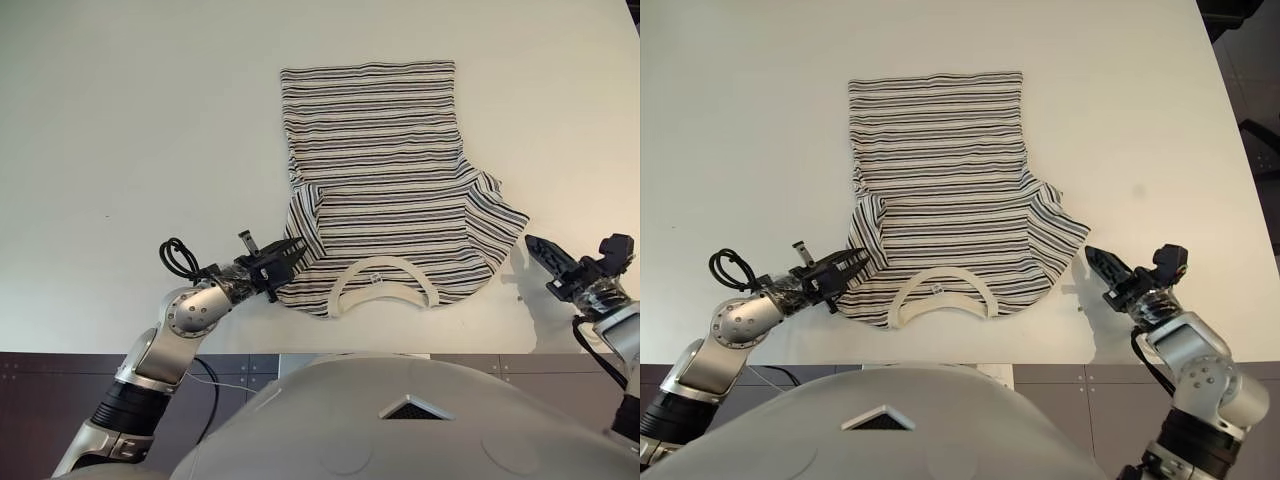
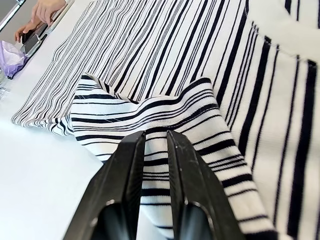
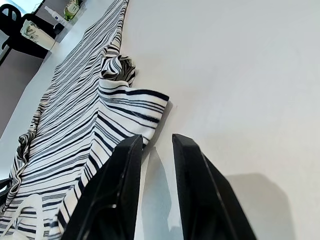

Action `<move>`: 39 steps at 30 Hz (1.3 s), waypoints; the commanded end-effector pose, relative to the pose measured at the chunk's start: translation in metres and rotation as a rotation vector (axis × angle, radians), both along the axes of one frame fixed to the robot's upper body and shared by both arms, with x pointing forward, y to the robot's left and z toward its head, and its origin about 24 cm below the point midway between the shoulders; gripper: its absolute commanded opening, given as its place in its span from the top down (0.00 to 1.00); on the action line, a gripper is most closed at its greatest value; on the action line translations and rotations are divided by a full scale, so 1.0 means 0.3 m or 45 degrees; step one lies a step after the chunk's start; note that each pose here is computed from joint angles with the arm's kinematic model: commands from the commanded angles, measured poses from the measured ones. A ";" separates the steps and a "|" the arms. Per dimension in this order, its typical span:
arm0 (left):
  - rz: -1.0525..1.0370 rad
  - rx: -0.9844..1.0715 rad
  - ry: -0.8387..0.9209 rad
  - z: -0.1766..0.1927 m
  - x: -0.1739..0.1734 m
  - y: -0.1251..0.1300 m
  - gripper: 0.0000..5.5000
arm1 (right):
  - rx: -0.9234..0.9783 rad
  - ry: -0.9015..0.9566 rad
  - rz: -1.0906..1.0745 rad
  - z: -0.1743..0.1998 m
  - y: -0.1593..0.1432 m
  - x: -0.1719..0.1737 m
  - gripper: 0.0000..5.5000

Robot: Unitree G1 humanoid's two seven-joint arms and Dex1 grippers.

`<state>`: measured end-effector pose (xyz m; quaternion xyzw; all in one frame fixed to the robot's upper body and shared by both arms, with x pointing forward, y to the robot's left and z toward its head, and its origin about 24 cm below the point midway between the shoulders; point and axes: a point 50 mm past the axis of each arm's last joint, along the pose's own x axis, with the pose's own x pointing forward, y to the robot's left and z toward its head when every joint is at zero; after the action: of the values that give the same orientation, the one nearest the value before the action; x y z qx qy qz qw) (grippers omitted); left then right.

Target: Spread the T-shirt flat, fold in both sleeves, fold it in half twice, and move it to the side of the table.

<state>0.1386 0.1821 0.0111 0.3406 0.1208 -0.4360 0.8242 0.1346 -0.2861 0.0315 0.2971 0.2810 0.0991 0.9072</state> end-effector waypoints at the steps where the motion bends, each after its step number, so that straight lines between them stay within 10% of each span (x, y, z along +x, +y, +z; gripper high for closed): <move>1: -0.004 0.074 0.111 -0.049 -0.030 0.004 0.85 | 0.023 -0.002 0.017 0.004 0.036 0.027 0.80; 14: -0.019 0.096 0.111 -0.051 -0.013 0.011 0.85 | 0.029 -0.017 -0.053 -0.012 0.039 0.073 0.80; 21: -0.011 0.105 0.112 -0.053 -0.014 0.015 0.85 | 0.020 -0.056 0.011 0.001 0.064 0.065 0.98; 39: -0.045 0.138 0.132 -0.053 -0.017 0.024 0.85 | -0.613 -0.546 0.740 0.072 0.293 0.022 0.98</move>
<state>0.1440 0.1789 0.0115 0.3449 0.1161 -0.4450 0.8183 0.1424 -0.2041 0.0557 -0.0186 0.1719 0.3235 0.9303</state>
